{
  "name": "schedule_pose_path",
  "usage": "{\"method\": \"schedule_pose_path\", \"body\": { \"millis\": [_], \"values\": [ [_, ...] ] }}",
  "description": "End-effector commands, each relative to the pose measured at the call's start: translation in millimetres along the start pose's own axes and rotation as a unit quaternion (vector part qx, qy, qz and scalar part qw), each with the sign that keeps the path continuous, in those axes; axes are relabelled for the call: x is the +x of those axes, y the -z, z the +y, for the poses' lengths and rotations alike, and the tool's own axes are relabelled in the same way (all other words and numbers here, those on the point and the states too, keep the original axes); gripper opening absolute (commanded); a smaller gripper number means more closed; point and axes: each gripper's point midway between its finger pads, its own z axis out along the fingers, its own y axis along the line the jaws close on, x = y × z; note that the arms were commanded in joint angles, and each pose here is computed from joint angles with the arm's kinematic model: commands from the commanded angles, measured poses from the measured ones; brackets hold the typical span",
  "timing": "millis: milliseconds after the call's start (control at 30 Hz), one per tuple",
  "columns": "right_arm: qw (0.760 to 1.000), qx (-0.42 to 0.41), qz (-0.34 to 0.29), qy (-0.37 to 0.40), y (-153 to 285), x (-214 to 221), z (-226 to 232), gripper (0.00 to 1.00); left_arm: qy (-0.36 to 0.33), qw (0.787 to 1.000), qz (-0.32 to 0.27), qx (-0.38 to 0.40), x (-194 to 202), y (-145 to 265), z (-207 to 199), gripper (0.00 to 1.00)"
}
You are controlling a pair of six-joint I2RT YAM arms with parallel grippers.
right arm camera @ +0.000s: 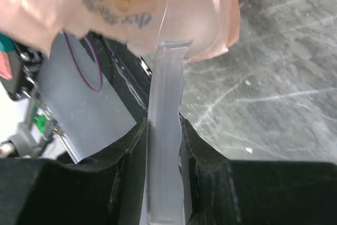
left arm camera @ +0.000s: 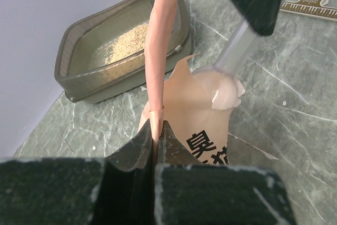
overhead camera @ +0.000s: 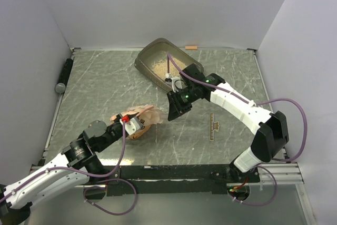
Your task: Fill the litter box with clean litter
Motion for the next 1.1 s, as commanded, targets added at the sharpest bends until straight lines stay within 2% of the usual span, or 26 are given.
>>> {"method": "schedule_pose_path", "body": {
  "millis": [0, 200, 433, 500, 867, 1067],
  "values": [
    [0.998, 0.002, -0.056, -0.021, 5, -31, 7, 0.00, 0.009, 0.998, -0.067, -0.007, -39, 2, 9, 0.01],
    [0.989, 0.035, -0.129, -0.065, 19, -67, -7, 0.01, 0.009, 0.998, -0.066, -0.002, -38, 2, 8, 0.01],
    [0.974, 0.067, -0.186, -0.110, 33, -91, -28, 0.01, 0.010, 0.998, -0.069, -0.002, -40, 3, 8, 0.01],
    [0.970, 0.071, -0.197, -0.120, 34, -95, -31, 0.04, 0.010, 0.998, -0.070, -0.003, -40, 3, 9, 0.01],
    [0.955, 0.105, -0.229, -0.155, 32, -113, -50, 0.08, 0.009, 0.997, -0.073, -0.003, -42, 4, 9, 0.01],
    [0.953, 0.116, -0.227, -0.166, 26, -118, -59, 0.10, 0.009, 0.997, -0.072, -0.003, -41, 4, 9, 0.01]
  ]
}}
